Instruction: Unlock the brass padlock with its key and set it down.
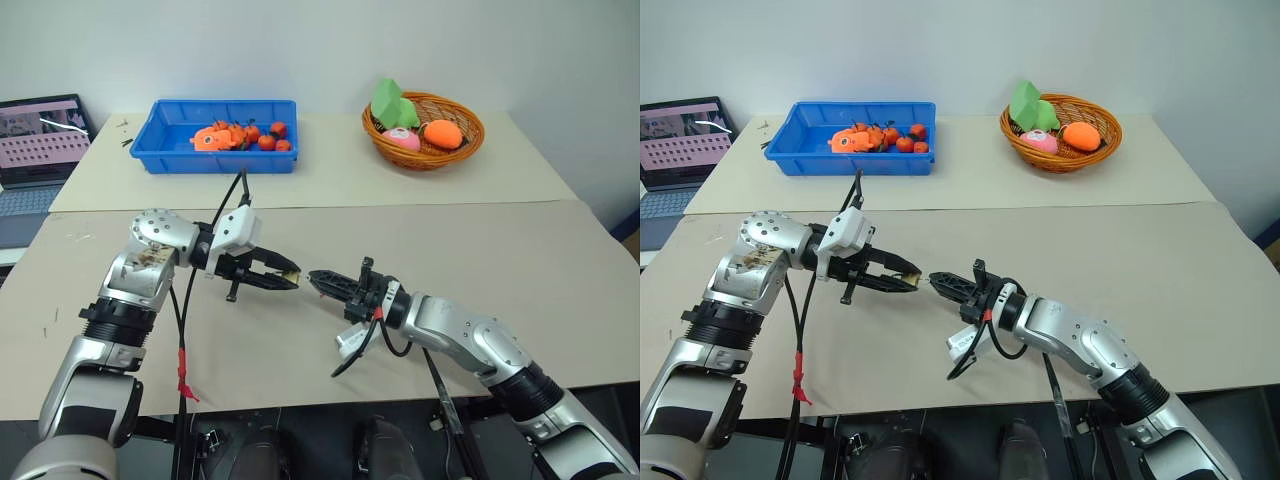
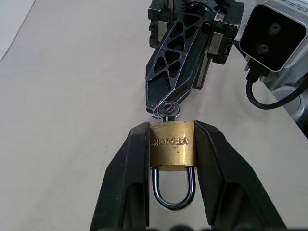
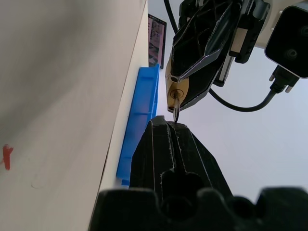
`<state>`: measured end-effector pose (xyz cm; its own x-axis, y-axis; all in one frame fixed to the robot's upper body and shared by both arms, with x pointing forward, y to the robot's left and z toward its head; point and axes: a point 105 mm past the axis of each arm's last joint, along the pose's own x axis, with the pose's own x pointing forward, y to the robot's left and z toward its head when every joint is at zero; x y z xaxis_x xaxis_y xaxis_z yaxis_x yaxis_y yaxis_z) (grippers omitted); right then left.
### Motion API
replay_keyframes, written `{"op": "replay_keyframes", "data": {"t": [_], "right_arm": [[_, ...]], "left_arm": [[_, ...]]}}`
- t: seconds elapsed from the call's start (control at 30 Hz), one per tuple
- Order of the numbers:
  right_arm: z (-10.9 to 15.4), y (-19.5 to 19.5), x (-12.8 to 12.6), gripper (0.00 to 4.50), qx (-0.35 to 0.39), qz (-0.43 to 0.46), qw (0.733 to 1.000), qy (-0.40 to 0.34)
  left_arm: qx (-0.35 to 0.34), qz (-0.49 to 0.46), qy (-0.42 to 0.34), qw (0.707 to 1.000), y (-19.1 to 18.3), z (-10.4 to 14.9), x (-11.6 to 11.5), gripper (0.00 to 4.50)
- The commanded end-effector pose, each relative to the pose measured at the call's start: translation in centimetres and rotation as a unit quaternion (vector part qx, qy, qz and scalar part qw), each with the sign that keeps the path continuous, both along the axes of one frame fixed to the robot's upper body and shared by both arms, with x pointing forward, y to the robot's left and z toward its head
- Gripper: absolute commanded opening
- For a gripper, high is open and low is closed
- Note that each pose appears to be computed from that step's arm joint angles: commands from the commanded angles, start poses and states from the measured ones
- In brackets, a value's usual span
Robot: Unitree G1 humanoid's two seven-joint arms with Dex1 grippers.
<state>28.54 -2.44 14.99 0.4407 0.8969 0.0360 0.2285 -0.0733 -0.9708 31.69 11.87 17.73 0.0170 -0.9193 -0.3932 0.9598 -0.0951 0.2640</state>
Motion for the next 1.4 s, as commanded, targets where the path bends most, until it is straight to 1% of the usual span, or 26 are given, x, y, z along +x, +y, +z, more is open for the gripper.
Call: {"op": "replay_keyframes", "data": {"t": [0.03,0.1,0.13,0.43,0.7,1.4], "right_arm": [[1.9,0.1,0.0,0.61,0.02,0.008,0.999,-0.029],[1.9,0.1,0.0,1.34,0.019,0.006,0.999,-0.031],[1.9,0.1,0.1,1.57,0.019,0.005,0.999,-0.031],[2.0,0.4,-0.2,1.57,0.017,0.011,0.999,-0.039],[2.7,0.9,-0.6,1.57,0.017,0.019,0.998,-0.05],[2.0,0.6,-1.0,1.57,0.008,0.021,0.999,-0.038]], "left_arm": [[-0.008,0.002,-0.026,1.0,0.0,1.3,0.3,0.83],[-0.008,0.002,-0.026,1.0,0.0,1.3,0.3,0.83],[-0.008,0.002,-0.026,1.0,0.0,1.3,0.3,0.83],[-0.009,0.003,-0.028,1.0,0.0,1.2,0.3,0.83],[-0.011,0.002,-0.028,1.0,-0.1,1.3,0.3,0.83],[-0.013,0.003,-0.029,0.999,-0.2,1.4,0.3,0.83]]}}
